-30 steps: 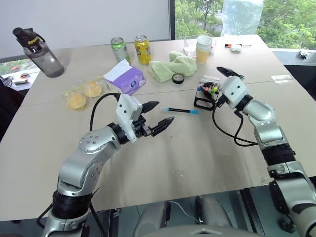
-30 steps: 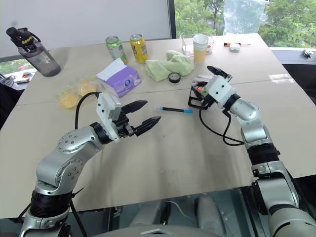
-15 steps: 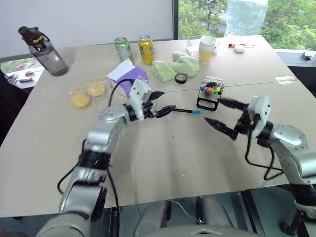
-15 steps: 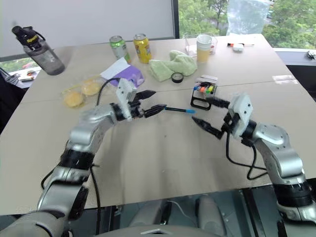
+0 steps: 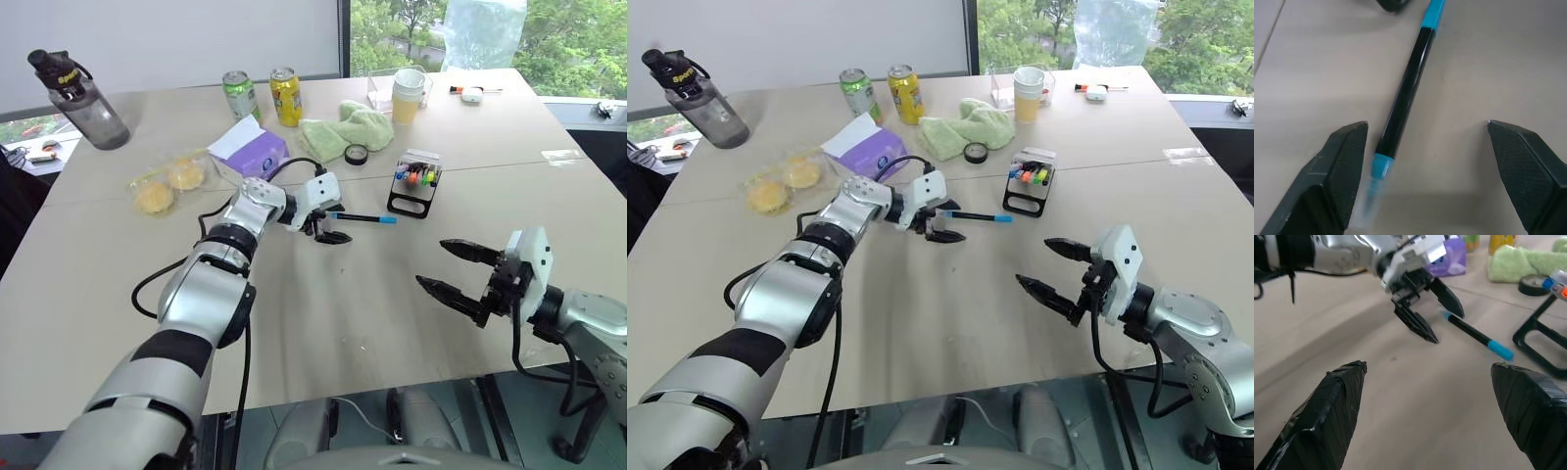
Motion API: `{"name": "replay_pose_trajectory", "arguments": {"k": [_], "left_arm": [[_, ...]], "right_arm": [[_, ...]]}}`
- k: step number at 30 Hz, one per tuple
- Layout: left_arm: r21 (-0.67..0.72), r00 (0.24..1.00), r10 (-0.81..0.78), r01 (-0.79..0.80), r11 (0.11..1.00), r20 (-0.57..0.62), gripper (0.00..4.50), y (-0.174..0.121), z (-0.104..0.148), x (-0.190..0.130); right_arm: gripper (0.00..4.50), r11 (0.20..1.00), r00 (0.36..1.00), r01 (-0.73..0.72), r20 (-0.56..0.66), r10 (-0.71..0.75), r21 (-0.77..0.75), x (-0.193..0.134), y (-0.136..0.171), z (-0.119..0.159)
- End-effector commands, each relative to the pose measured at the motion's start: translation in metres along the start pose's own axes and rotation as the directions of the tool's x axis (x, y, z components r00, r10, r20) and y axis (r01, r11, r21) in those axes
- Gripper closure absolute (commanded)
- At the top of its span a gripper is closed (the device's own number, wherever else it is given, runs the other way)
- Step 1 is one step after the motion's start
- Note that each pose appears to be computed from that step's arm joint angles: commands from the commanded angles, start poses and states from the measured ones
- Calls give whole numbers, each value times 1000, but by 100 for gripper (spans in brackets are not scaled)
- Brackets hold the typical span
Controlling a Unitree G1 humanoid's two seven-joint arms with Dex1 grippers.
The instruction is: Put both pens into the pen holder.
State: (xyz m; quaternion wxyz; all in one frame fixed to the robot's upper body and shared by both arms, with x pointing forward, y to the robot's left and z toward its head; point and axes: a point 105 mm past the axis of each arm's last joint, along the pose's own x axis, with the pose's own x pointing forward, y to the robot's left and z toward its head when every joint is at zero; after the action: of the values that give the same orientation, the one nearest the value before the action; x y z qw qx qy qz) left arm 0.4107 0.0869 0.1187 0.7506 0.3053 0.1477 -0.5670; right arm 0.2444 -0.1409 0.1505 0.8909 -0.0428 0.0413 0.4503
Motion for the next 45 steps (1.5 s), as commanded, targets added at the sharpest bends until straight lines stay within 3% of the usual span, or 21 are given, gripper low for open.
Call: {"name": "replay_pose_trajectory", "arguments": {"k": [1,4,10,11,17,22,25,34,38,41,45], "left_arm": [[86,997,10,-4,996,-78,46,1,0,5],[64,998,-22,25,998,-53,136,-2,3,6],[83,996,-38,44,996,-78,416,-4,-7,-2],[86,996,-39,46,995,-81,446,-4,-9,-4],[74,999,-52,51,996,2,446,-4,-5,-14],[-74,941,-109,139,987,322,446,-11,24,-24],[-91,892,-146,203,975,429,446,-20,34,-26],[-110,763,-156,285,952,627,446,-64,77,-13],[-122,764,-146,282,952,629,446,-73,82,-9],[-119,757,-142,278,953,638,450,-76,88,-9],[-130,765,-130,269,954,630,450,-74,85,-9]], "right_arm": [[15,993,995,73,-61,-79,-92,-8,-10,-3],[8,991,993,74,-83,-84,-115,-8,-12,-7],[8,988,993,69,-81,-81,-140,-3,-18,-8],[8,987,994,68,-76,-79,-144,-1,-19,-8],[8,989,997,63,-42,-69,-134,6,-21,0],[8,999,999,44,33,-43,-27,15,-15,7],[8,1000,998,24,65,-25,21,23,-14,12],[8,971,980,-45,198,-3,236,60,-7,27],[8,958,965,-67,261,-8,279,64,-7,40],[93,959,964,-59,265,-17,276,61,-10,43],[275,960,957,-56,290,-27,275,57,-15,50]]}}
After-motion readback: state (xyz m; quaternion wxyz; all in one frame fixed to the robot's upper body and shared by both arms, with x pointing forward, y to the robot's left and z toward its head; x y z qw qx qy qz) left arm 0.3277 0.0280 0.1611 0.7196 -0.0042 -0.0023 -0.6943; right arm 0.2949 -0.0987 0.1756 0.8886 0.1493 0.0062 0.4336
